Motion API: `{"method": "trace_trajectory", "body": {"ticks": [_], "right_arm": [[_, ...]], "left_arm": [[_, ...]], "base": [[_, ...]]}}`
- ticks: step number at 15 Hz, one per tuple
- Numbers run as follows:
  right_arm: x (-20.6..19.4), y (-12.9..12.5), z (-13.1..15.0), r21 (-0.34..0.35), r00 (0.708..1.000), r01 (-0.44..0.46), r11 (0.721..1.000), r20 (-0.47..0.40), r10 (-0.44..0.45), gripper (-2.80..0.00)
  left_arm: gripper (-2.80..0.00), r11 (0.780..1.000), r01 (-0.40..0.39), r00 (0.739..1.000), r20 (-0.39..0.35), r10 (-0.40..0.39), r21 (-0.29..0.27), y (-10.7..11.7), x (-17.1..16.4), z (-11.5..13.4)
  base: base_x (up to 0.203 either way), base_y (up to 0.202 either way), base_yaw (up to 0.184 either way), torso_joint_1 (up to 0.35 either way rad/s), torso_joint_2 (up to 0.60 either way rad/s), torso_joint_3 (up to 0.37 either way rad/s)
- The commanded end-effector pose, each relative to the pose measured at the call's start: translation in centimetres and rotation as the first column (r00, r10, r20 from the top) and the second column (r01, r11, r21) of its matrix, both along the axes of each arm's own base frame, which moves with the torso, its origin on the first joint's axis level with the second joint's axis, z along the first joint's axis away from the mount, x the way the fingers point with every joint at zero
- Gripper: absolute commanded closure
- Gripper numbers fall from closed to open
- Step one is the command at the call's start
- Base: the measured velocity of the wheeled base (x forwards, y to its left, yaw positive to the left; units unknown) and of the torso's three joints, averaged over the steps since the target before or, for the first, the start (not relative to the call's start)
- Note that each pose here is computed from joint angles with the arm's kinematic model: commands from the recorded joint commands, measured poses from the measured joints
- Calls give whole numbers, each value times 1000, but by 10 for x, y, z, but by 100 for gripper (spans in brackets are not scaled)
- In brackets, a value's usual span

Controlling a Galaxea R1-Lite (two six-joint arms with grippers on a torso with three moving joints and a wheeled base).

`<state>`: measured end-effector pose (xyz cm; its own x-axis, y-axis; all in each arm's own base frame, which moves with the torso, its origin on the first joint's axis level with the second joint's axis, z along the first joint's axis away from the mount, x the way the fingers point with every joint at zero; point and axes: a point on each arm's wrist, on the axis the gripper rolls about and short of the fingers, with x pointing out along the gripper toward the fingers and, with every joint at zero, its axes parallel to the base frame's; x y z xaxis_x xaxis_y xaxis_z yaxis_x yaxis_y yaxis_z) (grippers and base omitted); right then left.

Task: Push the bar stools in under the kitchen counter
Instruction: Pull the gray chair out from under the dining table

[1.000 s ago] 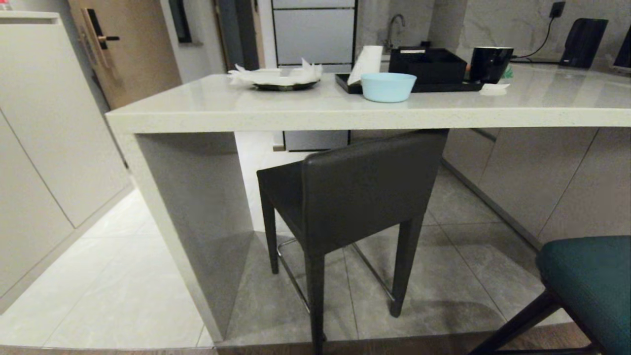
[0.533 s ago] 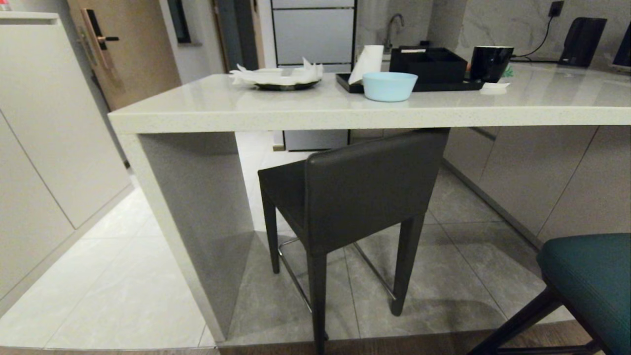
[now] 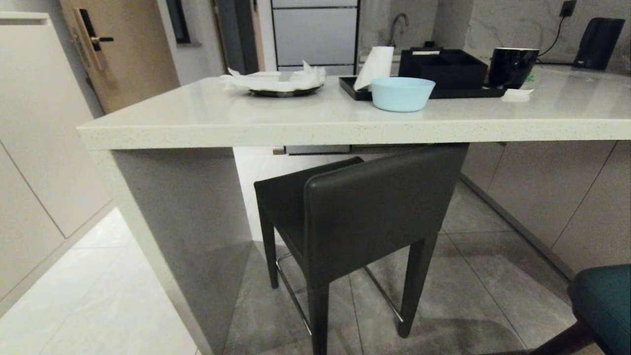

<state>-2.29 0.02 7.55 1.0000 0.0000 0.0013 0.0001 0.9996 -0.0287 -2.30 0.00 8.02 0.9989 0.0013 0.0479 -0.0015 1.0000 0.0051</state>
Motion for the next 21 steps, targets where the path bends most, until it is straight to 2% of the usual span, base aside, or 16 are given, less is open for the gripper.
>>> {"method": "trace_trajectory", "body": {"ticks": [1, 6, 7, 8, 9, 11, 13, 16, 17, 19, 21], "right_arm": [[0, 0, 0, 0, 1000, -1, 1000, -1, 1, 0], [0, 0, 0, -14, 1000, -9, 1000, -1, 9, 0], [0, 1, 0, -41, 1000, -22, 999, 0, 22, 0], [-1, 1, 2, -84, 999, -40, 996, 3, 40, 0], [-1, 2, 10, -99, 997, -74, 992, 12, 76, 0], [4, 3, 34, -43, 989, -145, 989, -23, 144, 0], [28, 4, 63, 31, 976, -178, 984, -122, 181, 0], [89, 4, 88, 82, 960, -188, 979, -196, 201, 0], [110, 3, 89, 90, 958, -181, 979, -211, 196, 0], [154, -1, 86, 95, 960, -162, 982, -213, 179, 0], [187, -8, 81, 81, 972, -142, 987, -177, 155, 0]], "left_arm": [[0, 1000, 0, 1000, -18, 0, -1, 0, 1, -5], [0, 1000, -2, 1000, -14, 2, 7, 0, 1, -5], [0, 1000, 1, 1000, 17, -1, 9, 0, -1, 3], [0, 1000, 1, 998, 55, -2, 7, 0, -5, 19], [0, 1000, 3, 998, 61, -3, -2, 0, -8, 40], [0, 999, 6, 1000, -19, -7, -49, -1, 5, 71], [0, 997, 4, 995, -98, -11, -79, 0, 38, 93], [0, 995, 33, 991, -129, -45, -93, -2, 96, 106], [0, 993, 61, 988, -135, -74, -97, -5, 111, 106], [0, 980, 166, 972, -148, -181, -108, -21, 126, 103], [0, 977, 183, 956, -212, -203, -112, -36, 143, 94]], "base": [[195, 0, -1, 1, 1, 2], [136, 0, 3, 4, 2, 4], [0, 0, 0, 0, 0, 0], [0, 0, 0, 0, 0, 0], [0, 0, 0, 0, 0, 0], [0, 0, 0, 0, 0, 0], [0, 0, 0, 0, 0, 0], [0, 0, 0, 0, 0, 0], [0, 0, 0, 0, 0, 0], [0, 0, 0, 0, 0, 0], [0, 0, 0, 0, 0, 0]]}}
